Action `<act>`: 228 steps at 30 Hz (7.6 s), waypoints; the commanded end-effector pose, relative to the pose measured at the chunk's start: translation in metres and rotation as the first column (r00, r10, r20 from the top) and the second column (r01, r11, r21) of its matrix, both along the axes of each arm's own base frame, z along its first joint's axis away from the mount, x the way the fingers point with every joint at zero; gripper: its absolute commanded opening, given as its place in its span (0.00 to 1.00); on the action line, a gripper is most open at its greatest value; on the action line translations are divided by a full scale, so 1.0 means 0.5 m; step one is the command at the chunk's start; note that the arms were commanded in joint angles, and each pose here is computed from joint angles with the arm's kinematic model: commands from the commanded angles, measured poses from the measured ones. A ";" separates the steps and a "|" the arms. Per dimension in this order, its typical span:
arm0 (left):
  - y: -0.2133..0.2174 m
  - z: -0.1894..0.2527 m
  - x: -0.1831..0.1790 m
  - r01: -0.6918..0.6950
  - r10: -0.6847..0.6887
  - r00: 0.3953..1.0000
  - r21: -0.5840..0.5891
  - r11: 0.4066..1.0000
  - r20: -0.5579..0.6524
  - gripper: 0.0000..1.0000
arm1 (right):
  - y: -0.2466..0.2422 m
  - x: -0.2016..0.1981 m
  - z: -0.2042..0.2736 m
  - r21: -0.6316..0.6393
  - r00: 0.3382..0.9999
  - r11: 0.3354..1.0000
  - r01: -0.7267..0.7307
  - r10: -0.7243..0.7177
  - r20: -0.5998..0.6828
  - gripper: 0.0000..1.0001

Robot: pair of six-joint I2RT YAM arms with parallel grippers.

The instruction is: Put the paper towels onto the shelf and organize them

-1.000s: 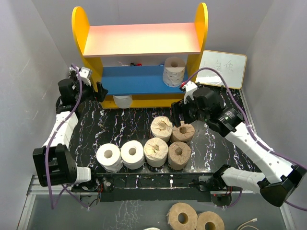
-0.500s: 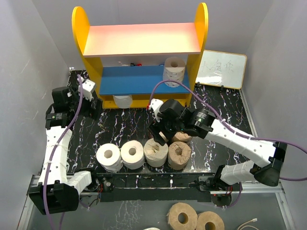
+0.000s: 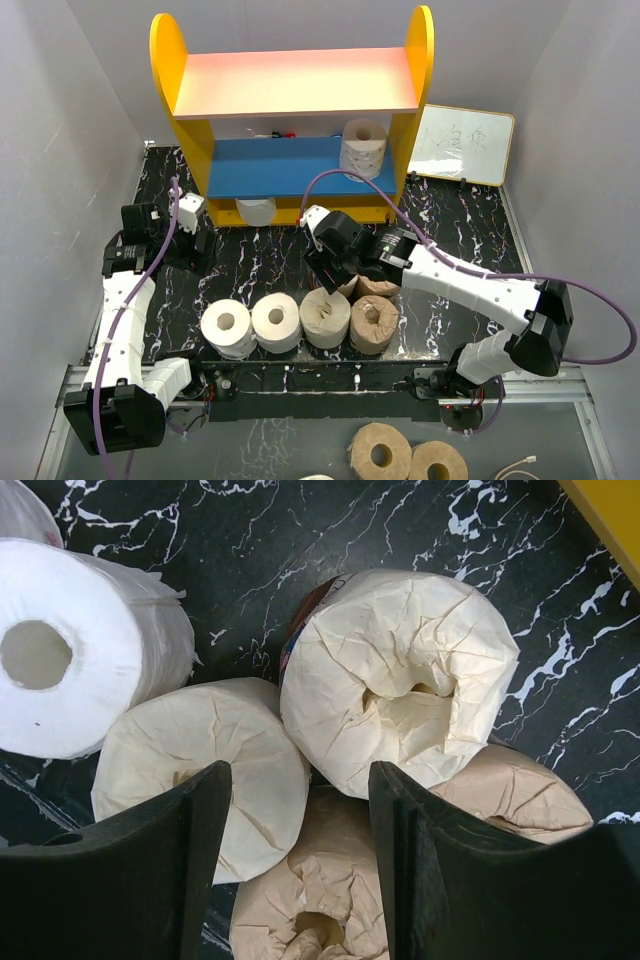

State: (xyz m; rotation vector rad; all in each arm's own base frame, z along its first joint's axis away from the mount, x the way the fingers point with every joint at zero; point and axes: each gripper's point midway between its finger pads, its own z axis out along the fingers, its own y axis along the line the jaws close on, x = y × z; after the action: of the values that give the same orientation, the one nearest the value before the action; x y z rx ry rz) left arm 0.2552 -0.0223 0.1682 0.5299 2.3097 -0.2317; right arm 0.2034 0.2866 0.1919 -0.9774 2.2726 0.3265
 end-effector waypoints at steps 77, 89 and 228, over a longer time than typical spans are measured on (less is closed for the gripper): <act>0.043 -0.028 0.000 -0.119 0.117 0.992 0.042 0.992 0.035 0.99 | 0.000 0.065 -0.079 -0.457 0.981 0.871 0.182 -0.128 0.146 0.00; 0.051 -0.020 -0.002 -0.144 0.143 0.989 0.025 0.989 0.040 0.99 | -0.059 0.106 0.163 -0.411 0.873 0.861 0.300 -0.074 0.482 0.00; 0.065 -0.046 -0.014 -0.173 0.172 0.984 0.012 0.985 0.050 0.99 | 0.040 0.072 -0.090 -0.299 0.979 0.944 0.139 -0.087 0.182 0.81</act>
State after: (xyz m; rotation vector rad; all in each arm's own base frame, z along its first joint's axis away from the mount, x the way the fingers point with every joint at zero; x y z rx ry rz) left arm 0.2492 0.0118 0.1441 0.3440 2.3168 -0.1016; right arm 0.2340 0.2932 0.1422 -1.0204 2.2756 -0.2479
